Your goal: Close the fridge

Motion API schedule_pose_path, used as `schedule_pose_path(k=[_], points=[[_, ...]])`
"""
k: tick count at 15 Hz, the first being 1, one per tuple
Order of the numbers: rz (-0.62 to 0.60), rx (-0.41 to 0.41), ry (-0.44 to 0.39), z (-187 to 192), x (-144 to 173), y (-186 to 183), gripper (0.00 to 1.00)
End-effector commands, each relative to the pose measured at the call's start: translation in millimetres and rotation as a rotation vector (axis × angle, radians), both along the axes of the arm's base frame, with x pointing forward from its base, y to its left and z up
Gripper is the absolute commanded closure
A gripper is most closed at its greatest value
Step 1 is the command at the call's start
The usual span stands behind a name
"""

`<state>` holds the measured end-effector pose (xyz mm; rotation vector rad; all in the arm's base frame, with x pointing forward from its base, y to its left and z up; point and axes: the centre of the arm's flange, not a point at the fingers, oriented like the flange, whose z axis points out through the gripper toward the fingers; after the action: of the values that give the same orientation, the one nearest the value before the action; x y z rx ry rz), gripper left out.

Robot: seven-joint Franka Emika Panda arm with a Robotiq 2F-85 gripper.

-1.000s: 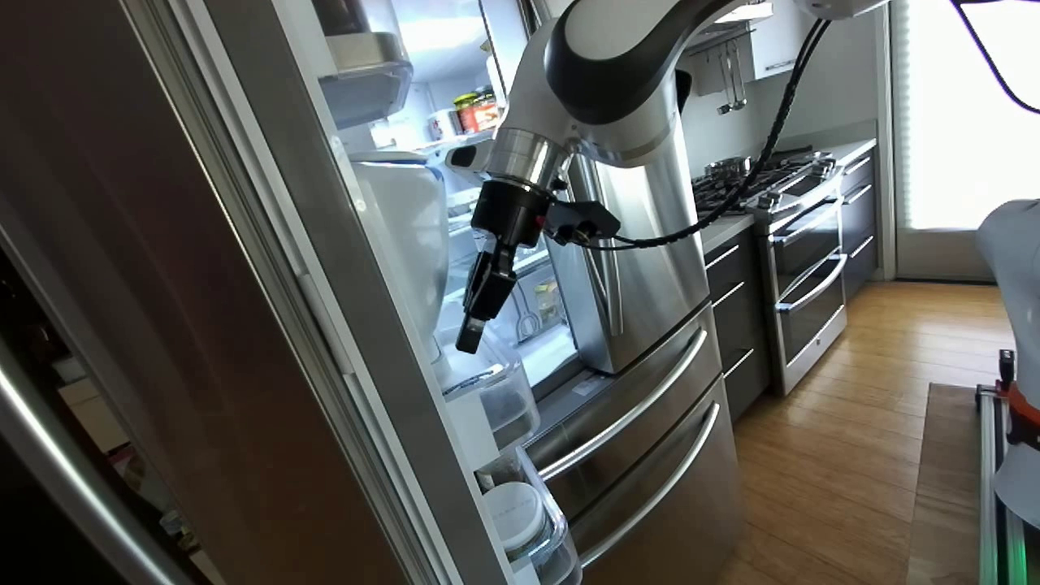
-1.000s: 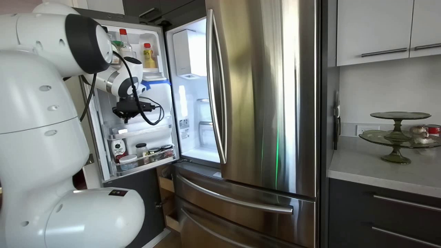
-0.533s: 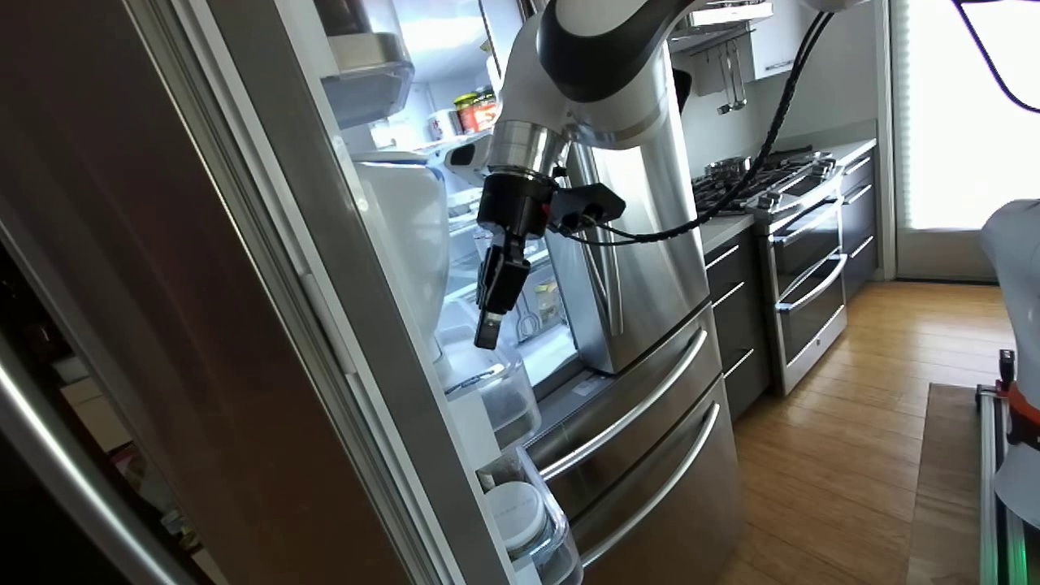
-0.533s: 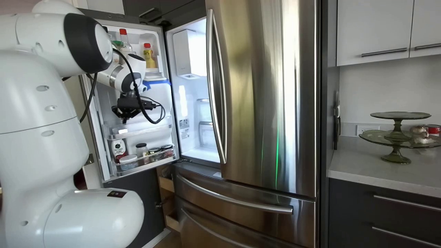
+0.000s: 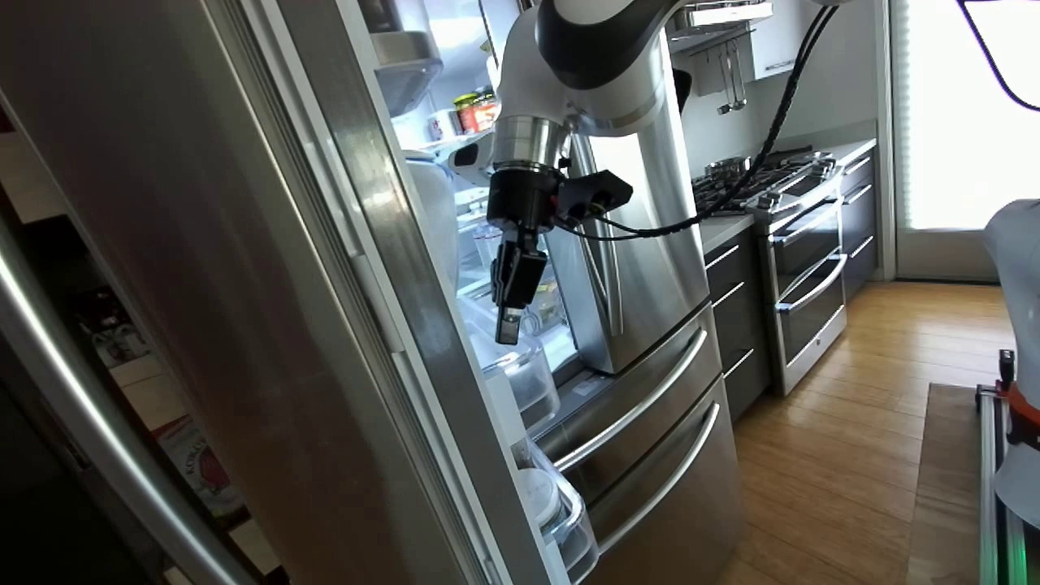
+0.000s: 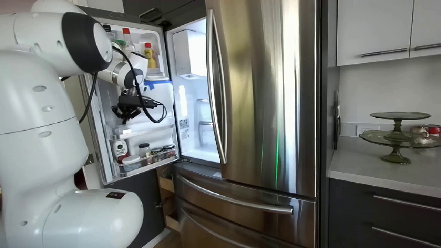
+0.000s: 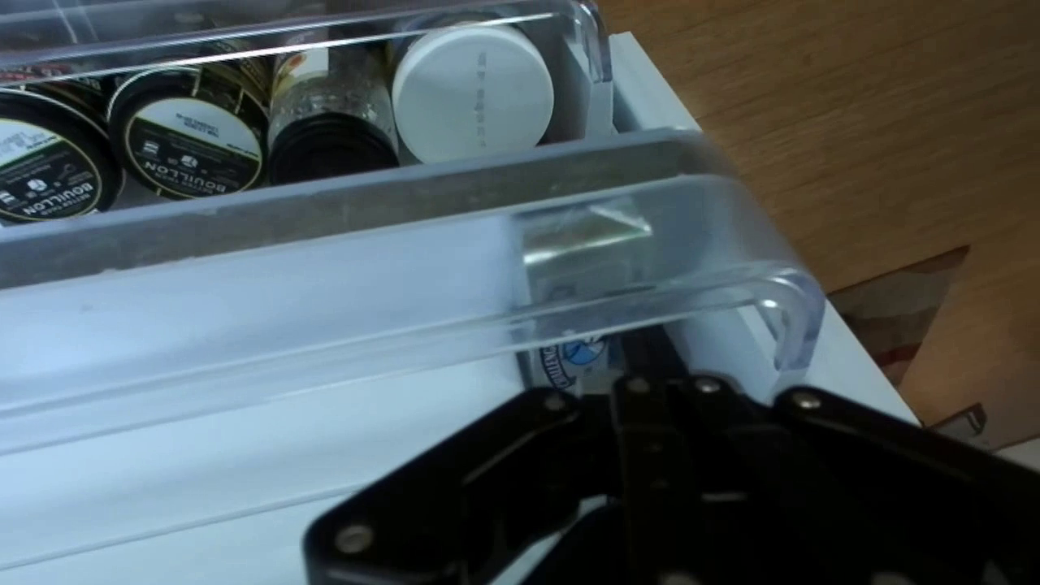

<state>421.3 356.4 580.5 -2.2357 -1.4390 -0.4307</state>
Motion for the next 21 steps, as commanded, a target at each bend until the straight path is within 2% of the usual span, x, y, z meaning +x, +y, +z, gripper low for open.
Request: schedule_pose_path(k=[1, 3, 9, 15, 21], points=[[0.006, -0.075, 0.044, -5, -12, -18, 1.0], [-0.009, -0.109, 0.047, -4, -16, -28, 1.0], [-0.195, -0.249, -0.062, 28, -34, -75, 1.0], [-0.381, -0.319, -0.031, 37, -68, -115, 1.0], [-0.634, -0.442, 0.007, 58, -139, -166, 1.0]])
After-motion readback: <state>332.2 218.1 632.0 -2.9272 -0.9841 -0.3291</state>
